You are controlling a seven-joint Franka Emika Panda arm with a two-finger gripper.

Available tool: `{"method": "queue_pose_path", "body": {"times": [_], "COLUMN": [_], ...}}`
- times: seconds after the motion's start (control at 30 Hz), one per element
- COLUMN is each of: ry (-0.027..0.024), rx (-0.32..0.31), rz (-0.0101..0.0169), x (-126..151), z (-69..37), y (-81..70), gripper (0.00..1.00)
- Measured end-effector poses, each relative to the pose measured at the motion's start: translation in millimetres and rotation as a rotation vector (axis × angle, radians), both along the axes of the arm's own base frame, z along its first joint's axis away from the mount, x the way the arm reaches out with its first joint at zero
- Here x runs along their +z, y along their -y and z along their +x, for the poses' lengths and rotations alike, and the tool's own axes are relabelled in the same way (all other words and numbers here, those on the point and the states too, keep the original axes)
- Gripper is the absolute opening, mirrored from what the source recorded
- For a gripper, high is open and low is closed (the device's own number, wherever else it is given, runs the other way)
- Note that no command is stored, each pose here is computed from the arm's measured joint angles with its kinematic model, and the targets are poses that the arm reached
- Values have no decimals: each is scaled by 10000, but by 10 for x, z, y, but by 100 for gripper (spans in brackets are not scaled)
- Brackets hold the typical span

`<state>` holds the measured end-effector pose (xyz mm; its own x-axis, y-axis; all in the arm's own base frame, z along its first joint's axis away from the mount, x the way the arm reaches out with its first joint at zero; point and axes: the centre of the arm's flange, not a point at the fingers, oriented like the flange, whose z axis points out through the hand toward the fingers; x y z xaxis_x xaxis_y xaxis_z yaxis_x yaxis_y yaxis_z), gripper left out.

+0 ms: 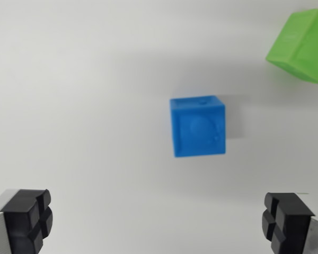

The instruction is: Stack cube

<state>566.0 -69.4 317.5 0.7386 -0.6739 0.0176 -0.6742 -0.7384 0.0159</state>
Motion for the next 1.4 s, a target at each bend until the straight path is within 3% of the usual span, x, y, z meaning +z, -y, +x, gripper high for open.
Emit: {"method": "queue_pose_path", "body": {"times": [0.77, 0.97, 1.2, 1.4], "ry": [-92, -83, -124, -106], "rx": [879, 908, 936, 935], "rz": [202, 203, 210, 204], "x": [-832, -1053, -1376, -1576], "z": [-147, -156, -166, -165], "y": [459, 488, 471, 474], "gripper": [100, 100, 100, 100]}}
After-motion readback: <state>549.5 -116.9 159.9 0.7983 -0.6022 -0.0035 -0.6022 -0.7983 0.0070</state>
